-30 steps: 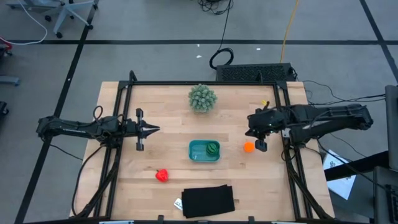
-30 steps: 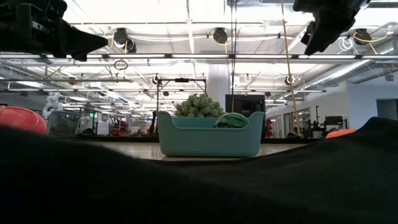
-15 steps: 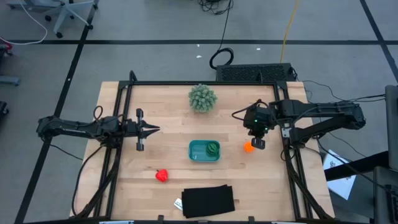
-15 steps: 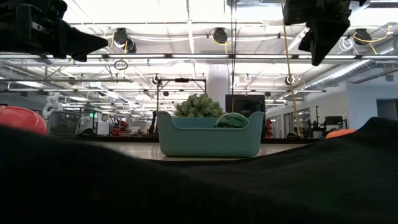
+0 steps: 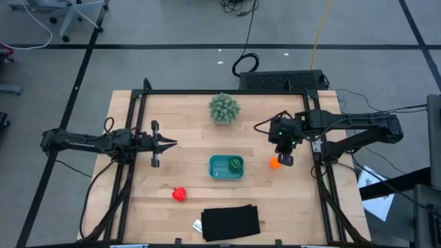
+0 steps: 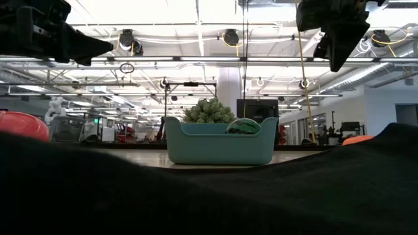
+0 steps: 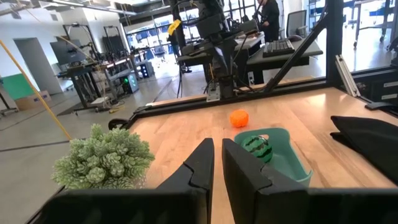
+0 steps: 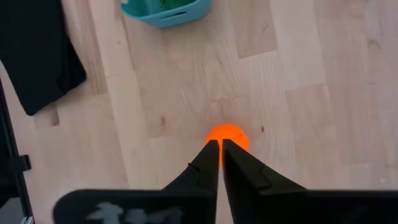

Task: Pick and placing Produce into tupperware
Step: Put the pumpkin toy into the bin

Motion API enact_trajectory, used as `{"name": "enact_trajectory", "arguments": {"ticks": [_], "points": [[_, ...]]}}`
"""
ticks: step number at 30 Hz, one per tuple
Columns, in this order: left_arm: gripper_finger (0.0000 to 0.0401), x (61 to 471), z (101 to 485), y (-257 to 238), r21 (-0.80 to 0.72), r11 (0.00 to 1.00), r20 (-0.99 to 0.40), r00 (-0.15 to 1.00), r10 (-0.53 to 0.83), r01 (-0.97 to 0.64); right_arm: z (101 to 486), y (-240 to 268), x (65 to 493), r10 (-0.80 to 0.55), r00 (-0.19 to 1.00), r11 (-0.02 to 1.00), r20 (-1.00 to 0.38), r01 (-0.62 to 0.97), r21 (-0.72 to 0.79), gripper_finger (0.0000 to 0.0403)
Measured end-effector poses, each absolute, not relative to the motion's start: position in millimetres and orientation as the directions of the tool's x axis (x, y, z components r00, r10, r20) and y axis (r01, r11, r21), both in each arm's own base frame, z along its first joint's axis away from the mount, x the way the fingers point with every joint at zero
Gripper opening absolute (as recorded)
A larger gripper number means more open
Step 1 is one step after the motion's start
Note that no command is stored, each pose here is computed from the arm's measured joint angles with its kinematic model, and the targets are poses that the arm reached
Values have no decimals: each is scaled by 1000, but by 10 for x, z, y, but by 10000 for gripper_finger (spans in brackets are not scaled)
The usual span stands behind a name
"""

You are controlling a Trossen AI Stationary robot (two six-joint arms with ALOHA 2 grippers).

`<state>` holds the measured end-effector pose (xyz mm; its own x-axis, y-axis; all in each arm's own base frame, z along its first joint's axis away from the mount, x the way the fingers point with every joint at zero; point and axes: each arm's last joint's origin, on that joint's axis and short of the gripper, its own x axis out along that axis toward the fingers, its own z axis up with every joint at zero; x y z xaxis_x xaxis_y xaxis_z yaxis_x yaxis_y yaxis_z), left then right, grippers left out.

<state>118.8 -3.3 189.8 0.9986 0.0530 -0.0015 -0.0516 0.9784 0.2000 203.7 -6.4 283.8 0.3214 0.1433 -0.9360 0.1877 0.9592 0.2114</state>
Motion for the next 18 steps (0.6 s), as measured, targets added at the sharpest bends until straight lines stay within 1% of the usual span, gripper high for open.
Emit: {"name": "enact_trajectory", "arguments": {"ticks": [3,6,10,13,18], "points": [[37,1188,1898,-33,200,978,-2,999,53,-52,2838,-64,2037,143,321,959,-936,188,211,45],[37,1187,1897,-33,200,978,-2,999,53,-51,2835,-61,2030,144,313,963,-939,174,206,85],[37,1188,1892,-33,200,979,-8,999,53,-50,2821,-42,2012,147,293,971,-945,138,194,154],[37,1187,1883,-33,198,979,-19,998,53,-48,2781,-41,2008,147,285,972,-947,134,191,213],[37,1187,1865,-33,199,979,-37,998,53,-44,2639,-45,2013,137,281,979,-950,106,172,302]]}}
